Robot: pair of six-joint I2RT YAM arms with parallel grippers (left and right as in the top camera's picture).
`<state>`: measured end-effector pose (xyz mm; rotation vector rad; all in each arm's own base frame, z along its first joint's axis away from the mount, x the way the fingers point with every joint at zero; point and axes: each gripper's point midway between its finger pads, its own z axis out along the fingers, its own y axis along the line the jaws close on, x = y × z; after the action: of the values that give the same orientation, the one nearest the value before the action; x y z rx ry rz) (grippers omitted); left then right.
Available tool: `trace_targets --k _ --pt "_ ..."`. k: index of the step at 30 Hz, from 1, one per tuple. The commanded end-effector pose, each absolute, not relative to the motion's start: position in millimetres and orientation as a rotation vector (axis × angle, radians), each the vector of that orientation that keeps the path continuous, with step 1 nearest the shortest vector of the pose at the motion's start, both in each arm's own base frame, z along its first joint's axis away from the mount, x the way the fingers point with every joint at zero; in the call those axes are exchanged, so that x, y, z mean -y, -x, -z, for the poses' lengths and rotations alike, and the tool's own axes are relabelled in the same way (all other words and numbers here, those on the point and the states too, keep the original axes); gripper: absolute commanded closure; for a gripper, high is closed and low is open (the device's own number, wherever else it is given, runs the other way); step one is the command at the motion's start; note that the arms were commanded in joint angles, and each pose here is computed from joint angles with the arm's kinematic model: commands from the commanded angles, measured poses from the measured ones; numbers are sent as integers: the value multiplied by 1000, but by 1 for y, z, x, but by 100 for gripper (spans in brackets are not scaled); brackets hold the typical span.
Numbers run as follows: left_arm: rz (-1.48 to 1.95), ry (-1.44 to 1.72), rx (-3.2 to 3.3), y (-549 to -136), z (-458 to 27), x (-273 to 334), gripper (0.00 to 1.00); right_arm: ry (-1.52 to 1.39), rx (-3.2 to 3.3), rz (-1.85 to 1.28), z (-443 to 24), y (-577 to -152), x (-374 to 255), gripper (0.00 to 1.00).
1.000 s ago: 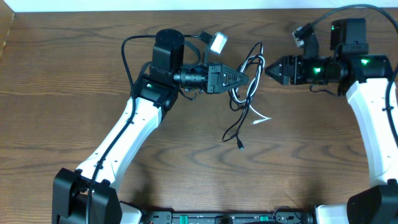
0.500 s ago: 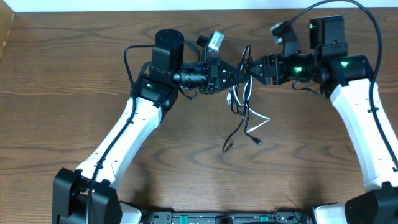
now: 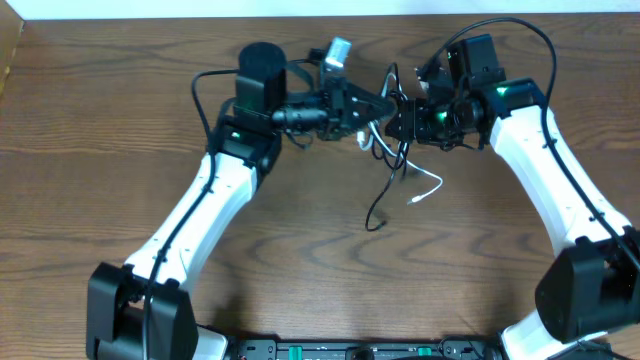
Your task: Untangle cables
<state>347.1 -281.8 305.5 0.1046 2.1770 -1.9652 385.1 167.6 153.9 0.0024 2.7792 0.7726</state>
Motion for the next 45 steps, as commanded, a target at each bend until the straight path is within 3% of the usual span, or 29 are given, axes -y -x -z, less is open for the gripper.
trace_targets --k 1,11,20,23,26,29,34,41,45 --pt "1915 -139 -2056 -361 -336 248 93 -258 -2869 -474 -111 -401 -99 46" --pt "1833 -85 -2006 -384 -336 205 93 -456 -2949 -175 -86 -390 -7 47" --pt "1775 -167 -2073 -375 -309 206 93 -366 -2982 -261 -87 -384 -16 68" --pt "1731 -198 -2068 -376 -303 200 93 -432 -2995 -69 -84 -378 7 70" --pt "1670 -176 -2075 -383 -296 193 93 -432 -2999 -96 -84 -378 5 73" --pt "1576 -154 -2113 -388 -281 192 93 -341 -3005 -211 -85 -379 -12 71" --pt "1363 -116 -2296 -381 -234 213 93 -93 -2921 -509 -96 -394 -52 56" --pt "1100 -6 -2398 -388 -205 211 93 13 -2813 -598 -99 -419 -91 49" --pt "1080 11 -2404 -389 -203 210 93 -9 -2835 -589 -79 -425 -110 51"
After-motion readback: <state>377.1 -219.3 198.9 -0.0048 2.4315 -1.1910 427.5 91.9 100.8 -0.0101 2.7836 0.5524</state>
